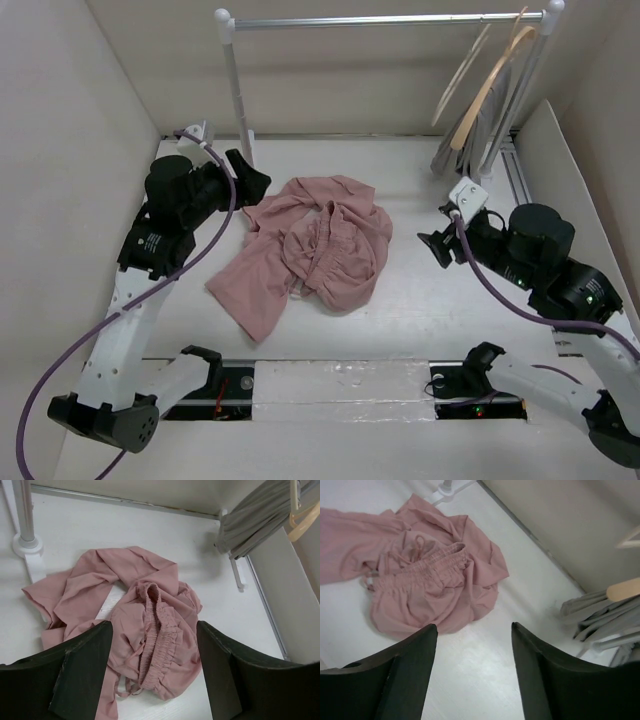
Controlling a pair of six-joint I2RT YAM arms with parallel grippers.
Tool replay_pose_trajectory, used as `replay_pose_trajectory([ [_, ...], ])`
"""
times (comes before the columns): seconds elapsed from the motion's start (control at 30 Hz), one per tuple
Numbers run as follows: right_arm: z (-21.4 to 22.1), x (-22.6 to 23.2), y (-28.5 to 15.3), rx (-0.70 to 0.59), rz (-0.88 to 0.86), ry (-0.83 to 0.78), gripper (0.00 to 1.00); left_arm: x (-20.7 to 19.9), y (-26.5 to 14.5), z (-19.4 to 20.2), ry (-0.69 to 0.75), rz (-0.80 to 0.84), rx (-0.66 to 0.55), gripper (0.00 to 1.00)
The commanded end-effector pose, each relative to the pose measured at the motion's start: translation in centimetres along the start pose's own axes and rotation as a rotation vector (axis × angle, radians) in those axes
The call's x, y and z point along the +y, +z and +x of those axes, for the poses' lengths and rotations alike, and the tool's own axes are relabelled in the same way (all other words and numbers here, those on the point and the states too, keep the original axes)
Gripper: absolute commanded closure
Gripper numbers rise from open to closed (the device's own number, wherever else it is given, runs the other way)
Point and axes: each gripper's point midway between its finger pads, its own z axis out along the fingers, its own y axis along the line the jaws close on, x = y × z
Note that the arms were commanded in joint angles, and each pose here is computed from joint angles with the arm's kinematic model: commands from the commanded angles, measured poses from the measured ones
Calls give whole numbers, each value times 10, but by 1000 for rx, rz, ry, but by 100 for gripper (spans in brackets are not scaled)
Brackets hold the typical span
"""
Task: Place the trousers on the hanger
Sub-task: Fold the trousers
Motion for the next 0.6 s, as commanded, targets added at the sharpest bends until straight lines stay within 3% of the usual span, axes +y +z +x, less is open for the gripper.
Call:
replay_pose_trajectory([
  [0.0,-15,-8,-9,-35,27,-3,38,1,-12,-22,-22,-30,-92,37],
  [0.1,-7,-1,2,-7,-4,-11,82,18,-17,-30,-45,-140,-137,42],
  [0.2,3,16,21,22,-88,-7,100,50,-13,-24,-110,-313,-136,48],
  [0.23,7,19,28,32,-98,1,100,59,-11,-15,-121,-353,-106,53],
  [0.3,12,27,51,38,-126,-2,100,92,9,14,-167,-497,-35,91],
  [0.33,20,34,59,66,-148,-4,100,92,9,15,-167,-498,-33,91],
  [0.37,23,33,68,86,-143,-3,100,105,16,26,-188,-544,-11,98],
  [0.43,28,50,97,130,-193,-28,100,116,24,32,-222,-555,-6,95],
  [0.47,29,54,106,147,-195,-38,100,121,28,42,-246,-549,21,90],
  [0.53,22,64,125,135,-205,-56,83,145,31,43,-316,-570,-7,76],
  [0.57,23,79,142,150,-234,-74,71,150,33,49,-354,-546,10,61],
])
